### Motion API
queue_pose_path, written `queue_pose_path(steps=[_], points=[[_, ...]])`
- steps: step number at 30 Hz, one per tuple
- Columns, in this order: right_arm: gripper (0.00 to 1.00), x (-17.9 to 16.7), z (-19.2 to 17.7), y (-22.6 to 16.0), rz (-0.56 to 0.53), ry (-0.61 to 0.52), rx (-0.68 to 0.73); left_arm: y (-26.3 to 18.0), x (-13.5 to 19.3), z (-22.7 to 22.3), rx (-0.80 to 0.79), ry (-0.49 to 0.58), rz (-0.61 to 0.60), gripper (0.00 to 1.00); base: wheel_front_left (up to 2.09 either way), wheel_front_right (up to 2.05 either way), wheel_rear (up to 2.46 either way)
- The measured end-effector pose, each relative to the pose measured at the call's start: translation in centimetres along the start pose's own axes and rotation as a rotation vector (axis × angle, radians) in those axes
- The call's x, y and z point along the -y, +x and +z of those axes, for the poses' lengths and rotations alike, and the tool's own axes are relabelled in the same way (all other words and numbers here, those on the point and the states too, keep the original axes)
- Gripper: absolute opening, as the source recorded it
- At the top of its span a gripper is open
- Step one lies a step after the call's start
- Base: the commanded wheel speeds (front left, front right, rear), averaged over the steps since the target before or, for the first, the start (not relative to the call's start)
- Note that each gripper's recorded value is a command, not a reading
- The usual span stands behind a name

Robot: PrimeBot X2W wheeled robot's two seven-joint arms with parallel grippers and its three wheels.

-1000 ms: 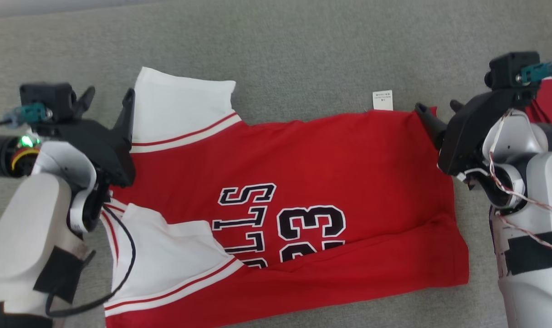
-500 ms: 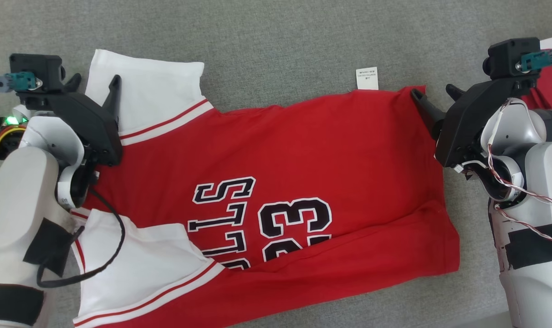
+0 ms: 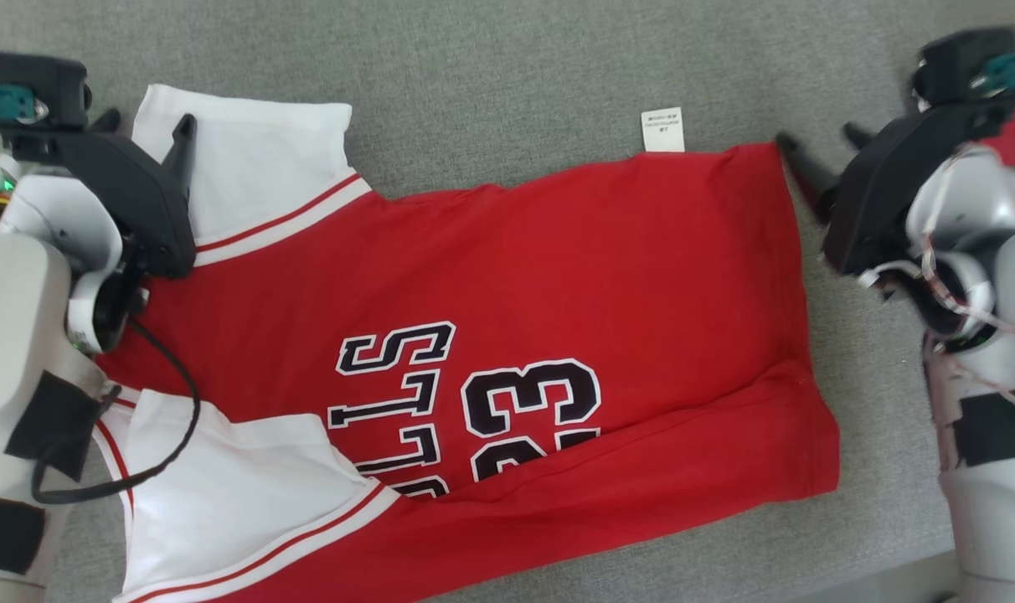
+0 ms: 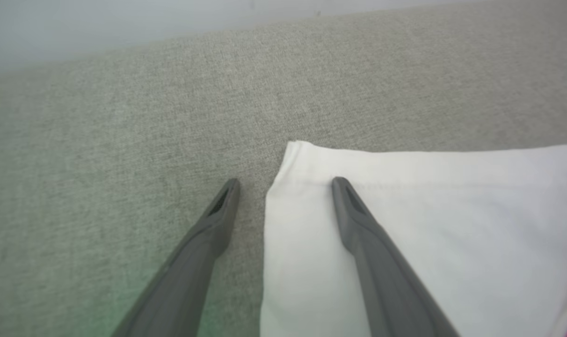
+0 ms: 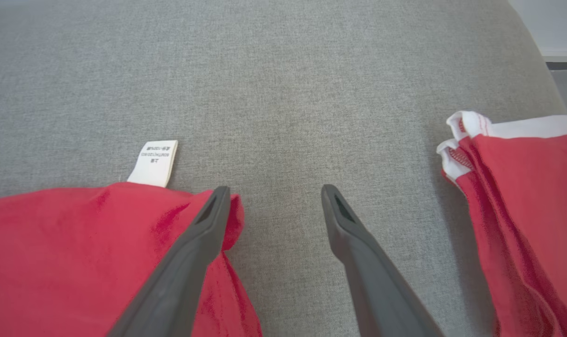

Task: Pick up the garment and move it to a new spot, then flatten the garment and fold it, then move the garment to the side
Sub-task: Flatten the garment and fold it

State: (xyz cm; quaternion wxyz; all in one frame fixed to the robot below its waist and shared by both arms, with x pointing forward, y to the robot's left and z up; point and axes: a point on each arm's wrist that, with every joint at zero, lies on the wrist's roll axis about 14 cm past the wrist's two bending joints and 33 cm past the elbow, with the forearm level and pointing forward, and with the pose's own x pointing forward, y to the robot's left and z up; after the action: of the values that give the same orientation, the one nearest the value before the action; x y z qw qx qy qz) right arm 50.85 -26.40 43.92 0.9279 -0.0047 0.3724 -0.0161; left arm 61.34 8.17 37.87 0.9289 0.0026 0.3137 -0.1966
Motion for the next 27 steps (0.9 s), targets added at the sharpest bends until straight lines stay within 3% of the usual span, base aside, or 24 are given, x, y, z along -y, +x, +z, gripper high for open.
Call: queue_pose_path(steps=[12, 22, 27], points=[[1.0, -1.0, 1.6, 1.7, 0.0, 0.014, 0.008, 0.2, -0.5, 0.2, -0.005, 0.008, -0.01, 1.0, 0.0, 0.0, 0.0], [1.0, -2.4, -2.9, 2.5, 0.016, -0.054, -0.2, 0.3, -0.6, 0.2, -0.006, 0.015, -0.007, 1.0, 0.0, 0.0, 0.0], [1.0, -1.8, -3.4, 1.7, -0.005, -0.086, -0.226, 0.3, -0.6, 0.2, -0.006, 0.019, -0.005, 1.0, 0.0, 0.0, 0.0]])
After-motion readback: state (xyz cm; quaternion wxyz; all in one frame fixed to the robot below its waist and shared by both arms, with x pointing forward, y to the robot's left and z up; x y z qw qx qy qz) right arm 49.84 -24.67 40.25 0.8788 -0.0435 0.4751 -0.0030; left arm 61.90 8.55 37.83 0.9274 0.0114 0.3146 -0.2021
